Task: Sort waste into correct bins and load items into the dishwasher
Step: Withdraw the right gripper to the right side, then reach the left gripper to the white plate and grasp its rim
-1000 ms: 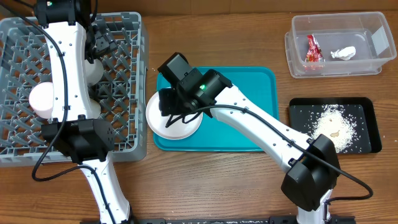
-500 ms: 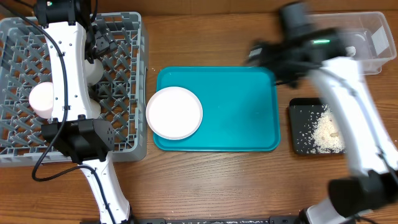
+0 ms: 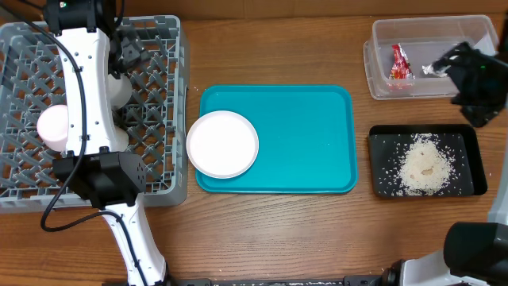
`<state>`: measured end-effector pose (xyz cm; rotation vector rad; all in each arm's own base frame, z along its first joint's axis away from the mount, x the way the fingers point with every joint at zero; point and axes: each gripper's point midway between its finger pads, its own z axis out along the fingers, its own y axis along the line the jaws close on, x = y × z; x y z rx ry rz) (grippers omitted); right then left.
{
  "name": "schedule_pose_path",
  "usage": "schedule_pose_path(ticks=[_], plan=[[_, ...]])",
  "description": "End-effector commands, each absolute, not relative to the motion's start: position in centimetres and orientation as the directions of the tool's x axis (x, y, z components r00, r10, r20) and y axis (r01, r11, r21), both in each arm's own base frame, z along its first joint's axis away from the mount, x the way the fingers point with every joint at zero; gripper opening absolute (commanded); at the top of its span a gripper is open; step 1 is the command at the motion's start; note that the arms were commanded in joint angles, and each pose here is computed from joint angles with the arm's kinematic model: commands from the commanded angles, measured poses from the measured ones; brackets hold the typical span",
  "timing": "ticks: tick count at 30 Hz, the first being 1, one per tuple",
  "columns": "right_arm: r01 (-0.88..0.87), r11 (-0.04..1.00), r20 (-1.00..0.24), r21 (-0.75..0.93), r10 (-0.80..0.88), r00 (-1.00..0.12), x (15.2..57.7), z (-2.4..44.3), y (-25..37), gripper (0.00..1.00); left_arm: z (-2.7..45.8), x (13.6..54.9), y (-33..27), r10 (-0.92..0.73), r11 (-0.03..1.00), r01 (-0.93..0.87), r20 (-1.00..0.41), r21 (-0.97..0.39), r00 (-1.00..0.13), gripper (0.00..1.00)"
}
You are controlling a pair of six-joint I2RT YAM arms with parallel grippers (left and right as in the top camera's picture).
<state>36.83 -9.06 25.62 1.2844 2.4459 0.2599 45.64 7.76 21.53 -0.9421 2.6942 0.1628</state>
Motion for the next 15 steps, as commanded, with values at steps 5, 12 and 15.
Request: schedule_pose_path(ticks=[5,12,15], plan=[[0.768,0.547,-0.244,0.333,0.837,-0.490,36.7,26.1,-10.2,1.00,22.6,44.5,-7.2,-0.253,0.811,-0.199,-0.023,-0.550,-0.967,1.00],[0.768,0.547,-0.244,0.333,0.837,-0.490,36.7,26.1,-10.2,1.00,18.1,39.3,-17.1,0.102,0.826,0.029,0.098,-0.564,-0.990,1.00],[0.768,0.547,-0.244,0.333,0.837,-0.490,36.7,26.1,-10.2,1.00,13.9,36.2,-18.0,0.111,0.945,0.036,0.216,-0.325,-0.970,1.00]])
